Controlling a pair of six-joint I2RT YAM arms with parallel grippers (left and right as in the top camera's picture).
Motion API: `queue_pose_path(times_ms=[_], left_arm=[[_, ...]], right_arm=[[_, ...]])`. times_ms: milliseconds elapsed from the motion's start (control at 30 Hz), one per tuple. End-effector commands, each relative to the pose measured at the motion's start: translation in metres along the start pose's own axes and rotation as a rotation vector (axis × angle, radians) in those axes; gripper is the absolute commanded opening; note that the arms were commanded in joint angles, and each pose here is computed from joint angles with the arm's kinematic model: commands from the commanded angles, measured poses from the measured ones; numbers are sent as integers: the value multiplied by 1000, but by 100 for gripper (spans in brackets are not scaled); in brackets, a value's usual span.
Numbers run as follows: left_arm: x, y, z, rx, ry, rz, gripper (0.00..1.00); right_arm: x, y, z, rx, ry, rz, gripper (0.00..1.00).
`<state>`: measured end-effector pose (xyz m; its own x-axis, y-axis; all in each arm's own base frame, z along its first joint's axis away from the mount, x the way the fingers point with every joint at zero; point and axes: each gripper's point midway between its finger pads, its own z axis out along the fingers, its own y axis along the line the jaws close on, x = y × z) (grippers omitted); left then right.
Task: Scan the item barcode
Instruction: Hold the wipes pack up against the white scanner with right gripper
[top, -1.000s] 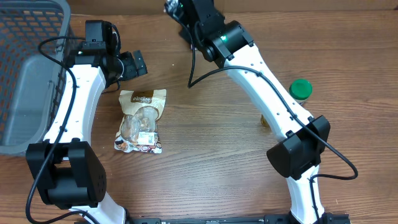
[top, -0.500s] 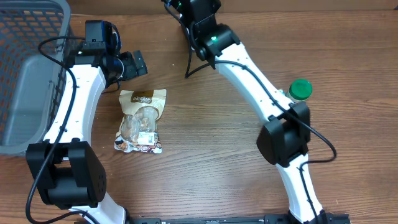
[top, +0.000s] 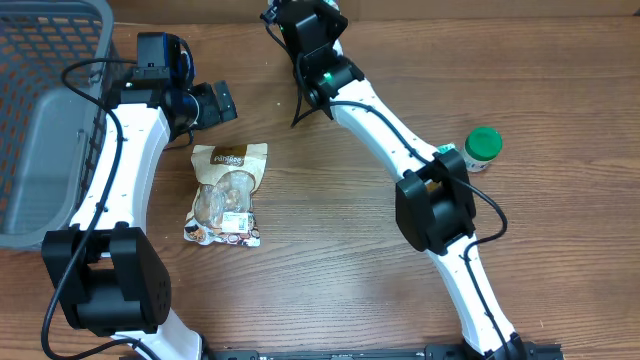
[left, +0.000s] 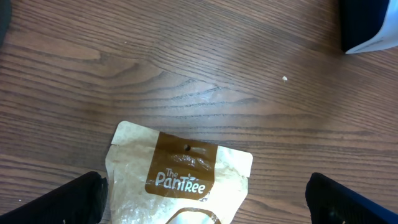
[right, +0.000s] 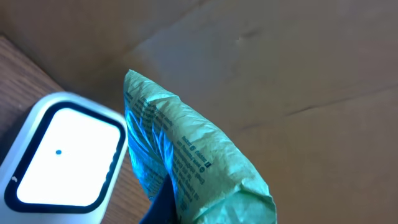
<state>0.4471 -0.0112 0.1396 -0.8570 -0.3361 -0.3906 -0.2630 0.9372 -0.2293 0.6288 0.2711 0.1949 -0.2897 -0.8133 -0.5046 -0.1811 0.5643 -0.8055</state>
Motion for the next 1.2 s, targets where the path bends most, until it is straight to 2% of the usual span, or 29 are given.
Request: queue_pose_path(times_ms=[0,233,433,767,933,1033,1167], left_arm=[[-4,-2,-4,-1,-14,26,100],[-4,-2,-4,-1,-14,26,100],[-4,-2,-4,-1,-14,26,100],[-4,-2,-4,-1,-14,26,100],[-4,-2,-4,-1,-14,26,100],[-4,-2,-4,-1,-14,26,100],[-4,-2,-4,-1,-14,26,100]], right_arm=[[10,9,10,16,29,-9,4],[22,30,19,-11,53,-38,4],[30,59,18,-115,58,-90,4],[29,67,13,-136,63,-111,4],[14,40,4,-92,37,-68,4],[-8,-6,-18,-47,-3,4,4],[-19,-50,-43,-24,-16,140,4]])
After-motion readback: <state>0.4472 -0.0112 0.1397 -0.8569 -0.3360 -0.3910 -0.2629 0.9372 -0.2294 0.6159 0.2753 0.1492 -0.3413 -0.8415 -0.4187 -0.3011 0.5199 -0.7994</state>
